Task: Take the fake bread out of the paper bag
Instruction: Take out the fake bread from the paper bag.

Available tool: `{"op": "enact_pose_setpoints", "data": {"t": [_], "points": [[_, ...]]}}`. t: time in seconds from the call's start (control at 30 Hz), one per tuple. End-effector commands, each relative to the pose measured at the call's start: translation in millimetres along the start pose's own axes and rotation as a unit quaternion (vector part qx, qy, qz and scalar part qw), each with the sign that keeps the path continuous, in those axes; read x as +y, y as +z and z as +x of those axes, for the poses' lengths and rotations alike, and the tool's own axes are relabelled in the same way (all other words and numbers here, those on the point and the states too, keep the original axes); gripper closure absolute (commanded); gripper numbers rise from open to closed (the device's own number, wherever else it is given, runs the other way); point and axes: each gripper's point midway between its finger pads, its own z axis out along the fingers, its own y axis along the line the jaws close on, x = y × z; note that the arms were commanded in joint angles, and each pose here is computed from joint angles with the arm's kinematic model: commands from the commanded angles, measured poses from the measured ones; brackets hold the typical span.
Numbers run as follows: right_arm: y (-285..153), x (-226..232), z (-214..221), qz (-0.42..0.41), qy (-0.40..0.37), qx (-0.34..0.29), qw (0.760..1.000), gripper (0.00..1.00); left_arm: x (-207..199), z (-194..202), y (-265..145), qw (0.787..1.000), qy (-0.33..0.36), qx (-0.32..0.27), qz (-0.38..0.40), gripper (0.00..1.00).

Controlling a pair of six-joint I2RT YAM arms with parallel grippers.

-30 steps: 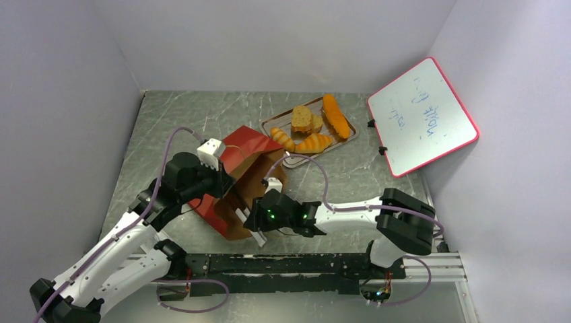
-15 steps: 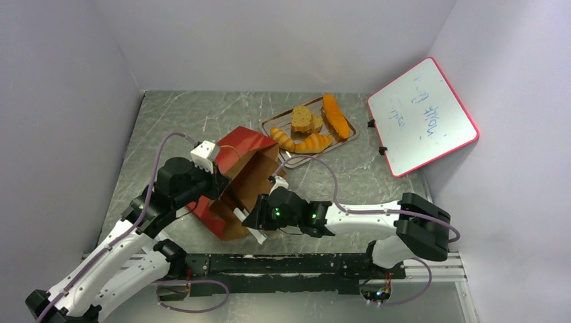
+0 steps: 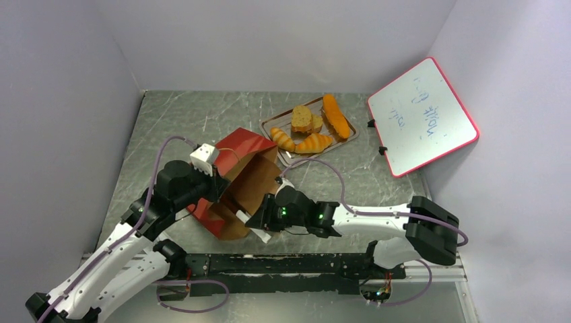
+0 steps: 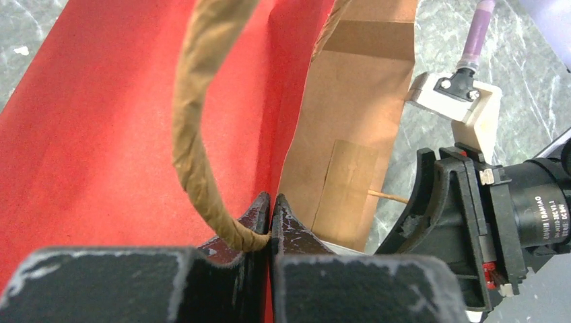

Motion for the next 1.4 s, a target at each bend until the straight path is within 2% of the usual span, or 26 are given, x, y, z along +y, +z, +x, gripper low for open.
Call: {"op": "enact_pose_setpoints", "data": {"t": [0.0, 0.7, 1.37], "points": [[-6.8, 7.3, -2.3, -0.021, 0.028, 0.003, 0.999, 0.62, -1.5, -7.9, 3.0, 1.000, 0.009, -0.012, 0.006, 0.93], [-9.9, 13.1, 14.3, -0.086, 0.138, 0.065, 0.985, 0.63, -9.9, -9.6, 1.1, 0.999, 0.025, -0.012, 0.031, 0.93], [-30.4, 36.8, -9.0, -0.094, 0.122, 0.045, 0.987, 0.63, -14.5, 0.9, 11.0, 0.998, 0.041, 0.010, 0.052, 0.93]]}}
